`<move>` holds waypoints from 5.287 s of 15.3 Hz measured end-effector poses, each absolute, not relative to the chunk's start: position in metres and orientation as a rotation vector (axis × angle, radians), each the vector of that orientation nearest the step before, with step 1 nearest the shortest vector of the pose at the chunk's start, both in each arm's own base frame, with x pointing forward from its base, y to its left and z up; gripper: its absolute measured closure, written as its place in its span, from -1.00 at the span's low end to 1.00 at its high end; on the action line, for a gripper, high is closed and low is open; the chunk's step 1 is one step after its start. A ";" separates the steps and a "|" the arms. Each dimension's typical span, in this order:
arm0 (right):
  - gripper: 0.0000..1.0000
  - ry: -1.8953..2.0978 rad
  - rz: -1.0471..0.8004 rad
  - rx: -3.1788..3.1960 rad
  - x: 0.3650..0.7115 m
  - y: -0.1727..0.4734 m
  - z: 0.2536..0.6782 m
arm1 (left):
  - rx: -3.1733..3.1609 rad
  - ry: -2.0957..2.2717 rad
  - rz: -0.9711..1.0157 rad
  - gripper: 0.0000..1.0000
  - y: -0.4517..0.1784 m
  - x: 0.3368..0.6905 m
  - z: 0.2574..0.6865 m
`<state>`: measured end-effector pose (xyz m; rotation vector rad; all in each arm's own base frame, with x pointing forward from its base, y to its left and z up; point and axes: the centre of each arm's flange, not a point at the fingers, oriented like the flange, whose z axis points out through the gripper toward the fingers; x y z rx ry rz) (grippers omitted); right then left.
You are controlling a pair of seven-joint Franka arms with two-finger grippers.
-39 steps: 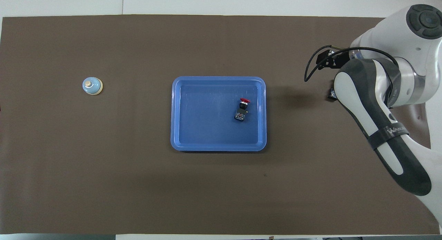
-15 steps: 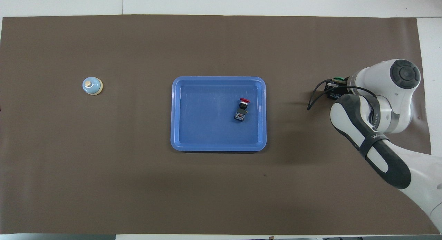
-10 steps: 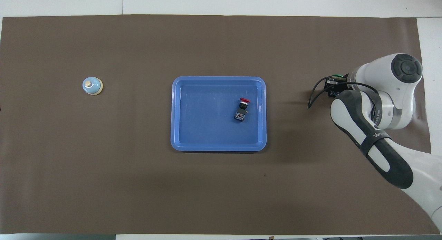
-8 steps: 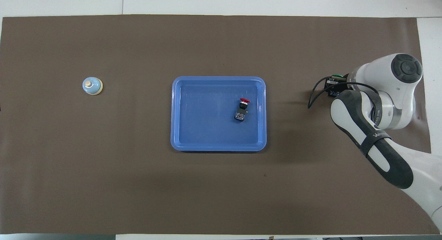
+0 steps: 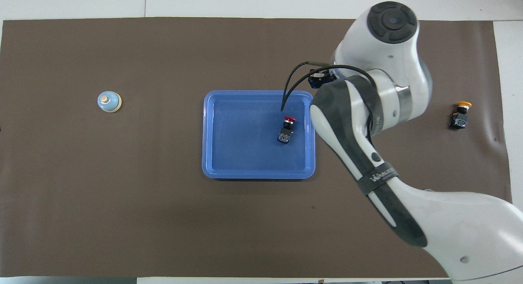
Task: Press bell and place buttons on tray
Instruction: 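Carry the green button into the tray beside the red one, then release the green button and reach the right gripper to the yellow button, then carry the yellow button into the tray with the right gripper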
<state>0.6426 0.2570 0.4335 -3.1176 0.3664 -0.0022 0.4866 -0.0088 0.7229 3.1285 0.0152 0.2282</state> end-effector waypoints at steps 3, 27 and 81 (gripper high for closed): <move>0.18 0.388 0.018 -3.124 0.618 0.333 0.418 | 3.129 0.015 0.228 -1.00 -0.009 0.487 0.723; -0.70 0.405 0.000 -3.113 0.567 0.408 0.308 | 3.129 0.015 0.228 -1.00 -0.009 0.487 0.723; 0.20 0.337 -0.055 -3.191 0.661 -0.089 0.396 | 3.128 0.025 0.229 -1.00 -0.006 0.487 0.723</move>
